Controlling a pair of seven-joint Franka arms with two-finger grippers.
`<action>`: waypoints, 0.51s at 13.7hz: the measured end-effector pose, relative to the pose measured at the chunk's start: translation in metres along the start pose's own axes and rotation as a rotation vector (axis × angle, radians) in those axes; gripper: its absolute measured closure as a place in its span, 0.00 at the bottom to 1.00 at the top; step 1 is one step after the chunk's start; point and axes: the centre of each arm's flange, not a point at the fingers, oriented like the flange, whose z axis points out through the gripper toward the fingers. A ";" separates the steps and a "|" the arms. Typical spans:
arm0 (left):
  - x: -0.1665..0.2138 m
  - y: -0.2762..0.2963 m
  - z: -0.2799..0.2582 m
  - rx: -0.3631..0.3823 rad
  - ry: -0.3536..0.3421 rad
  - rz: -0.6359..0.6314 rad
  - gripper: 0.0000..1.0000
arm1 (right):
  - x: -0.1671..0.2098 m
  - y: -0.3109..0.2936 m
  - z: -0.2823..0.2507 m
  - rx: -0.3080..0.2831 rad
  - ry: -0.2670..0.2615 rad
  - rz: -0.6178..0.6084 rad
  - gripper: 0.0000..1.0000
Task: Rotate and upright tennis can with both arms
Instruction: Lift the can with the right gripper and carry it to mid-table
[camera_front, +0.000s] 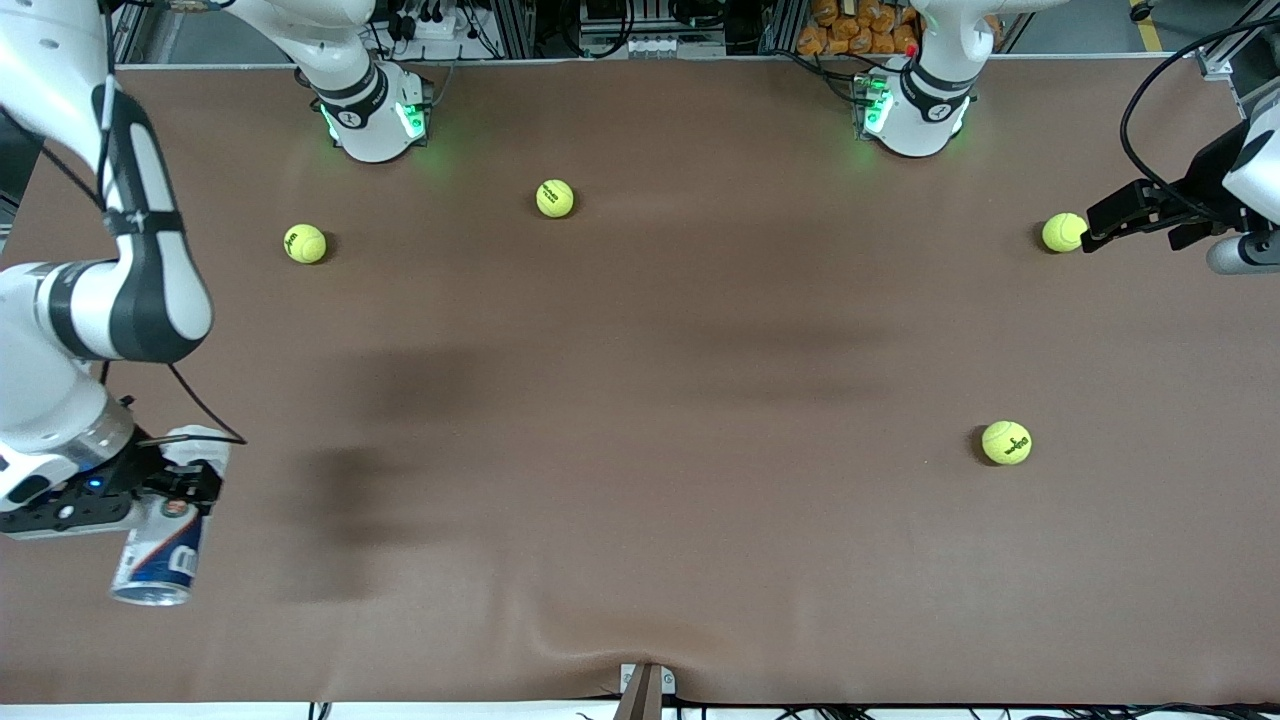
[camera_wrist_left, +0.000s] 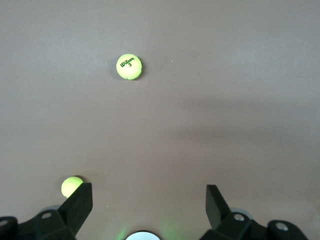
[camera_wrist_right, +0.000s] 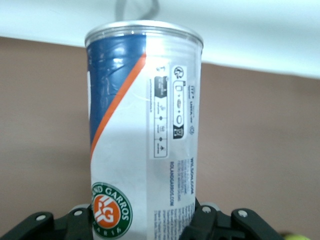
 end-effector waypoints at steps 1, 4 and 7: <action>0.000 0.000 0.000 0.000 0.000 0.000 0.00 | 0.007 -0.027 -0.006 0.025 0.014 -0.048 0.41; 0.000 0.000 0.000 0.000 0.000 0.000 0.00 | 0.017 -0.105 -0.012 0.083 0.035 -0.244 0.39; 0.000 0.000 0.000 0.000 0.000 0.000 0.00 | 0.015 -0.183 -0.009 0.126 0.038 -0.449 0.36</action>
